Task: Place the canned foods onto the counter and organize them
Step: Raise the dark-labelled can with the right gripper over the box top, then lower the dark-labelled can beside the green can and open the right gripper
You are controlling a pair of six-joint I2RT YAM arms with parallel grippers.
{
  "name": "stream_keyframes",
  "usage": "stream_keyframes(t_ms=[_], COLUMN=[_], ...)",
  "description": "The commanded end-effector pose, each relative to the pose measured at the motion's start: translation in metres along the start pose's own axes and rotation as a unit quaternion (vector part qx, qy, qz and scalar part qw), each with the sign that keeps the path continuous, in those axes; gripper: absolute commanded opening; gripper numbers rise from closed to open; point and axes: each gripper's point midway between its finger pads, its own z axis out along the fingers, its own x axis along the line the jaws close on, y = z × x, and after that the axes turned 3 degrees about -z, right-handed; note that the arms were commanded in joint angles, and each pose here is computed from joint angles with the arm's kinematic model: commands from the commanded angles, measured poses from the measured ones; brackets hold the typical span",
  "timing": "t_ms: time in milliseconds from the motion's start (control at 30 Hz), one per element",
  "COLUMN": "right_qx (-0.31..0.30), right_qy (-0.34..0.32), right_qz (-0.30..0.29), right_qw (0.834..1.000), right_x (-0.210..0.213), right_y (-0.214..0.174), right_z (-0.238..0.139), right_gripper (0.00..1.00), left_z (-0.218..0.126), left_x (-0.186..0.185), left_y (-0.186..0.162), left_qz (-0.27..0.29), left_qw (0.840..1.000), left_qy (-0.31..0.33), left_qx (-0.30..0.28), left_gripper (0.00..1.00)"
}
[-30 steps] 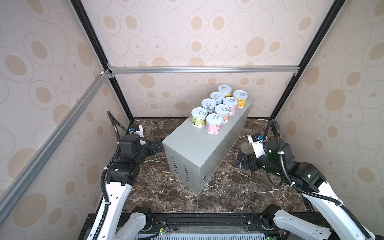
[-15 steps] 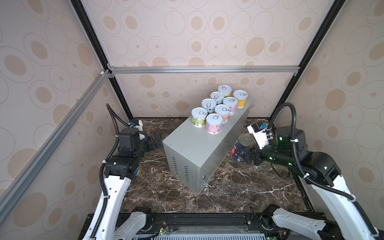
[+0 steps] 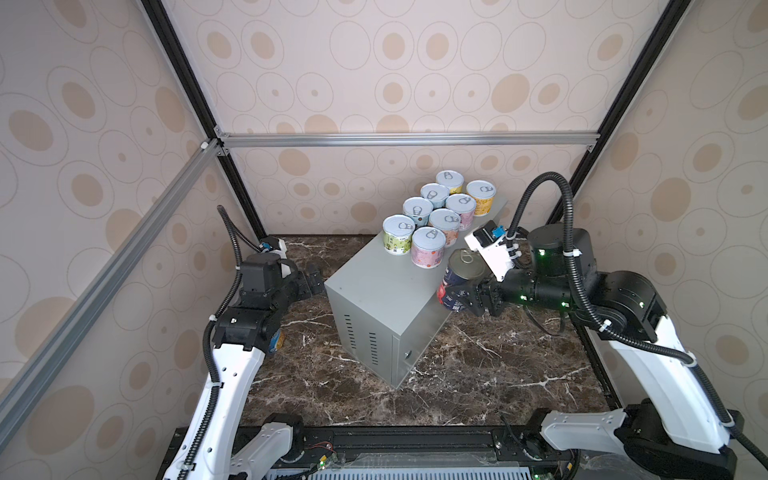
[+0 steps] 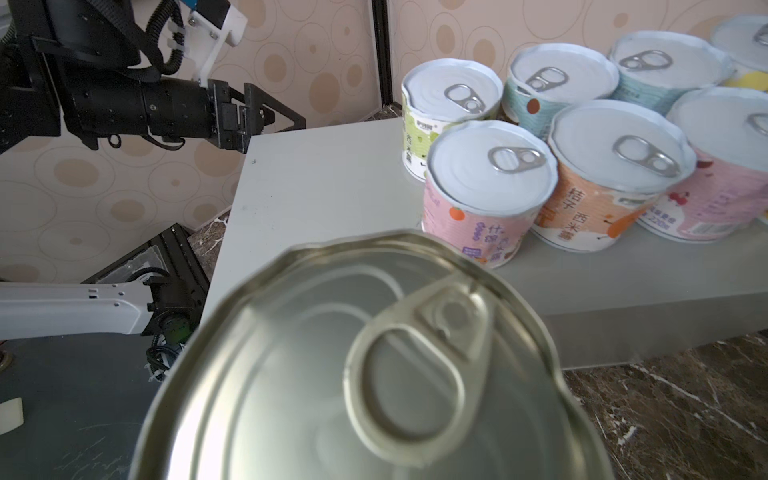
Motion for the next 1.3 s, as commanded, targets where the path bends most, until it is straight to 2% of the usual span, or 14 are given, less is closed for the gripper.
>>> stream_keyframes(t_ms=[0,500,1267], right_qx=[-0.059,-0.056,-0.059], right_qy=[-0.021,-0.045,-0.066], right_qz=[-0.032,-0.043,-0.026], right_qw=[0.997,0.996,0.996], right_x=[0.0,0.021,0.018], right_y=[0.038,0.072,0.081], right_z=[-0.01,0.034,0.076], right_gripper=[0.45,0.44,0.45], left_z=[0.007,0.033,0.047], left_x=[-0.011,-0.001,0.008], left_y=[0.006,-0.018,-0.039], left_qz=[0.004,0.004,0.004], left_qw=[1.0,1.0,1.0], left_qy=[-0.025,-0.02,-0.016], left_qx=[-0.012,0.005,0.016], left_gripper=[0.99,0.99,0.99])
